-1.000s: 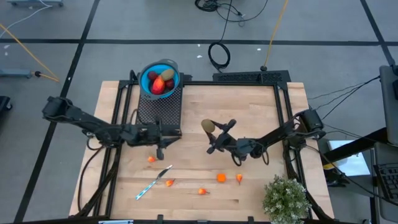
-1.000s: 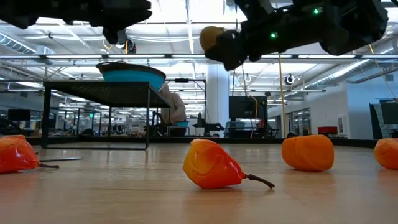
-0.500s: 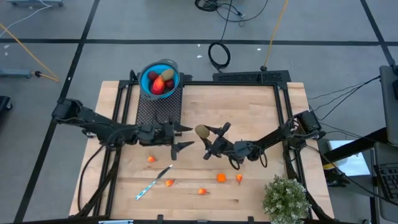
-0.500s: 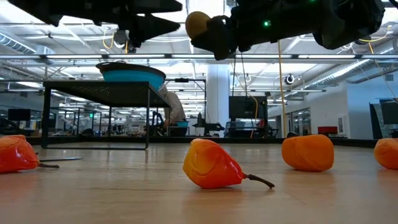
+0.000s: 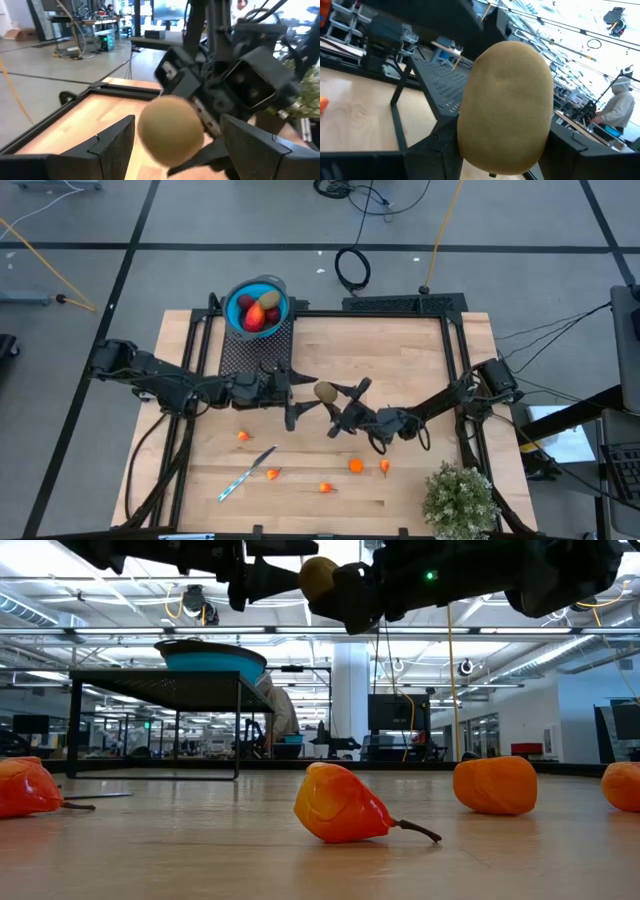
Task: Pick & Place Fruit
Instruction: Put the kiwi into the blue strainer bowl on the shelf
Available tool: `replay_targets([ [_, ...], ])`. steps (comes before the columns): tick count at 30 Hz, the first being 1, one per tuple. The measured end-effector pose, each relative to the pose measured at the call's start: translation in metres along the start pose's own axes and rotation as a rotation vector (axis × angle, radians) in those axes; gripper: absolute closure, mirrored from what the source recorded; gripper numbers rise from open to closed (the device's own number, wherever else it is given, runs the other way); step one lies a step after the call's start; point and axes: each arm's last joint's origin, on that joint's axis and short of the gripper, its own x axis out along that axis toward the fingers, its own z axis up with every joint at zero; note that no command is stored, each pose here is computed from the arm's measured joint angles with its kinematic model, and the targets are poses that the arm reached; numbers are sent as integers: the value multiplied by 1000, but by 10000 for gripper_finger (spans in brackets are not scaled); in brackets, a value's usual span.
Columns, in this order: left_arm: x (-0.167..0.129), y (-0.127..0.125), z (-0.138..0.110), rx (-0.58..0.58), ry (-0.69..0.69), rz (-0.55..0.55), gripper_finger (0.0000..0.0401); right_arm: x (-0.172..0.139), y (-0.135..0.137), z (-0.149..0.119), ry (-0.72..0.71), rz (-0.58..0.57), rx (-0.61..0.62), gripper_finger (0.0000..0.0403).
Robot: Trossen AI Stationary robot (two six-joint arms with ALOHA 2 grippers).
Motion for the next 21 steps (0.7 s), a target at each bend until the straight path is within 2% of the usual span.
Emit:
replay_targets([
  [9,3,3,-3,-23,14,6,111,0,0,4,-19,8,16,215],
  [14,9,5,-8,-65,17,-45,111,2,1,9,-37,21,17,216],
  [21,11,6,-7,-49,7,-52,112,3,2,10,-28,29,10,214],
])
